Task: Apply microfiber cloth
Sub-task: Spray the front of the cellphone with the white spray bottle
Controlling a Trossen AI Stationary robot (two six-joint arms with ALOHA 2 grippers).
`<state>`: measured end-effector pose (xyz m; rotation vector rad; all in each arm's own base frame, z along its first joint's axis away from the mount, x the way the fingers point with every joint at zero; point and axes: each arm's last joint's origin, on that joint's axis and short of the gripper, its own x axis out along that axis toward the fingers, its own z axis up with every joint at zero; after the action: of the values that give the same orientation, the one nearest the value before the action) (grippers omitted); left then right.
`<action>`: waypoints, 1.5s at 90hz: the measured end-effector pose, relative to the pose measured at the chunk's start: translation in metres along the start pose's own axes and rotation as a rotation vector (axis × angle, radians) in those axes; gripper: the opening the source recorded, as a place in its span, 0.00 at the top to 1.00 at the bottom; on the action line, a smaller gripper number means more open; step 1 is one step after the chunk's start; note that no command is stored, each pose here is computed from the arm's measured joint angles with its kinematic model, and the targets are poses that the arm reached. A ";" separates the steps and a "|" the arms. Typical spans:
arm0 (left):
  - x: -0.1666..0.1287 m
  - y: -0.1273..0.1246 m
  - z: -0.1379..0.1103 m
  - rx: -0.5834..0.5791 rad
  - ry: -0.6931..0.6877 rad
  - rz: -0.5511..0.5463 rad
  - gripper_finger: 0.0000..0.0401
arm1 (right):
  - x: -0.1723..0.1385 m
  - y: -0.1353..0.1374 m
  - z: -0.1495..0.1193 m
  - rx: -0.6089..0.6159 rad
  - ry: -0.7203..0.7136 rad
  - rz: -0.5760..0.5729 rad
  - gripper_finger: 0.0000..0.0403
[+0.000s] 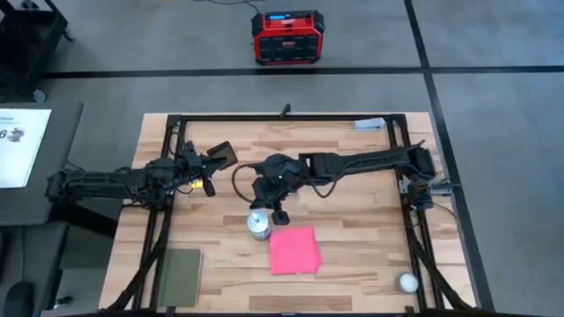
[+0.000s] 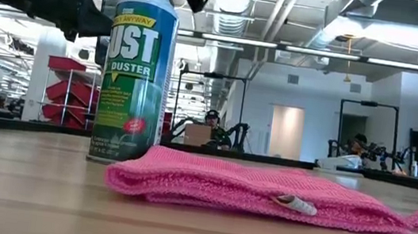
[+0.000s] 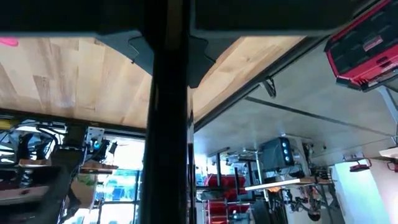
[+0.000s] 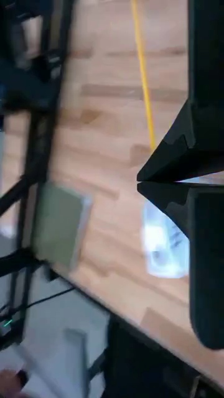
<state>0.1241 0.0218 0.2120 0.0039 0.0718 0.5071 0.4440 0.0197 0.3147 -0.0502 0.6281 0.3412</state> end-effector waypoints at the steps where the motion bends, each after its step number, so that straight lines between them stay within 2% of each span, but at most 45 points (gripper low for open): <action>1: 0.000 0.000 0.000 0.000 0.000 0.000 1.00 | -0.001 0.000 0.001 -0.004 0.001 -0.002 1.00; 15: 0.000 0.000 0.000 0.006 0.002 0.000 1.00 | -0.012 0.002 0.012 -0.037 0.022 -0.015 1.00; 52: 0.003 -0.001 -0.002 0.018 0.022 0.002 1.00 | 0.003 0.007 0.007 -0.037 0.049 0.001 1.00; 135: 0.014 -0.002 -0.002 0.050 0.012 0.010 1.00 | 0.012 0.010 0.010 -0.046 0.050 0.011 1.00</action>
<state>0.1370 0.0273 0.2089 0.0499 0.0960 0.5156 0.4557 0.0342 0.3165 -0.0998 0.6704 0.3665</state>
